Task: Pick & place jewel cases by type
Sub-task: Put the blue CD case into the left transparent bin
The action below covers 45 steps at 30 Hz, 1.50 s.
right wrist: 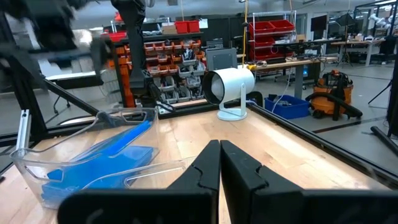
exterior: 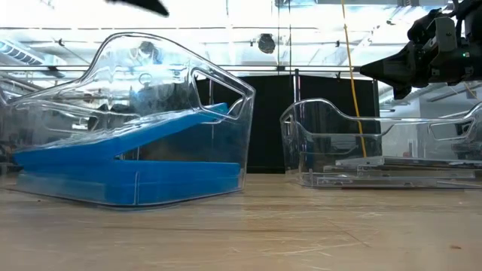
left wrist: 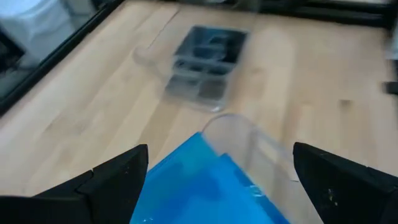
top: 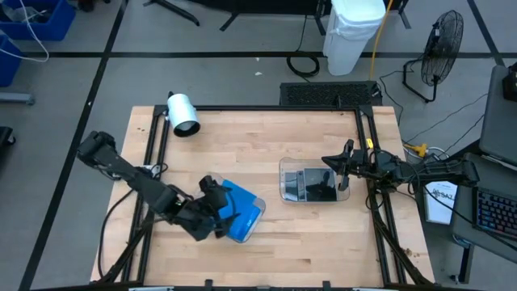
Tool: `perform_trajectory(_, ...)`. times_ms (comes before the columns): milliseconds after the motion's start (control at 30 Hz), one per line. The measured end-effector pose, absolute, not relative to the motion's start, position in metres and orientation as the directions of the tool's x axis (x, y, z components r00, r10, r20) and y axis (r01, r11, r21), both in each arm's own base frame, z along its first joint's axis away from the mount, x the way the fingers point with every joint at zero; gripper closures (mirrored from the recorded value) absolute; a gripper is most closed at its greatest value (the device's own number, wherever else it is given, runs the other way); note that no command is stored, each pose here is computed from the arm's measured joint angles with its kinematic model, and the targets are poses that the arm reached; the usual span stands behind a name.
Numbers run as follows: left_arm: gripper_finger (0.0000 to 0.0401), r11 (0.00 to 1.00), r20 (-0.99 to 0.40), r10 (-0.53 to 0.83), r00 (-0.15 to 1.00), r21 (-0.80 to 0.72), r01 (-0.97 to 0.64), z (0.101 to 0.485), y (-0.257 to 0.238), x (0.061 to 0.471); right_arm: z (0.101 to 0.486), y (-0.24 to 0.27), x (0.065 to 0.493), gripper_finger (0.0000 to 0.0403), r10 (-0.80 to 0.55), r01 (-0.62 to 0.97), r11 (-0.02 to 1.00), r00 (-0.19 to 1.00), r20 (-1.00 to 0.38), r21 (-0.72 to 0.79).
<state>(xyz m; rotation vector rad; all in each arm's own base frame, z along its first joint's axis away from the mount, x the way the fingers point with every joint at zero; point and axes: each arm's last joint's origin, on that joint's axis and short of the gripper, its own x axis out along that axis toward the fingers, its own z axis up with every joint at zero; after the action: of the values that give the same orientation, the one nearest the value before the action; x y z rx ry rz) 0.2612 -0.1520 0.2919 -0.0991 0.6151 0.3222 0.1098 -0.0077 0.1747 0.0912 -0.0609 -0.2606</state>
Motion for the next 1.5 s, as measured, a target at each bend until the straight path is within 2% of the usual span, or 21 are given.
perform_trajectory(133, 0.0002, 0.905, -0.581, 0.313, 0.752, -0.058, -0.421, 0.25, -0.14, 0.268, 0.175, -0.008, 0.11, 0.0399, -0.26, 0.255, 0.962, 0.964, 0.049, 0.098)
perform_trajectory(267, 0.0002, 0.882, -0.569, 0.3, 0.766, -0.141, -0.45, 0.219, -0.125, 0.272, 0.175, -0.008, 0.11, 0.0398, -0.26, 0.254, 0.962, 0.964, 0.048, 0.098)
perform_trajectory(600, 0.0002, 0.797, -0.574, 0.23, 0.786, -0.353, -0.491, 0.181, -0.087, 0.282, 0.175, -0.008, 0.11, 0.0399, -0.26, 0.255, 0.962, 0.964, 0.048, 0.098)
perform_trajectory(733, 0.0002, 0.805, -0.602, 0.244, 0.76, -0.311, -0.505, 0.17, -0.08, 0.284, 0.175, -0.008, 0.11, 0.0399, -0.26, 0.255, 0.962, 0.964, 0.048, 0.098)
perform_trajectory(1033, 0.0002, 0.84, -0.622, 0.209, 0.755, -0.281, -0.464, 0.179, -0.085, 0.286, 0.175, -0.008, 0.11, 0.0399, -0.26, 0.254, 0.962, 0.964, 0.048, 0.098)
perform_trajectory(1300, 0.0002, 0.817, -0.627, -0.088, 0.774, -0.49, -0.303, 0.196, -0.1, 0.296, 0.175, -0.008, 0.11, 0.0399, -0.26, 0.255, 0.962, 0.964, 0.048, 0.098)
perform_trajectory(1500, 0.0002, 0.76, -0.617, -0.192, 0.763, -0.585, -0.283, 0.198, -0.104, 0.296, 0.175, -0.008, 0.11, 0.0399, -0.26, 0.255, 0.962, 0.964, 0.048, 0.097)
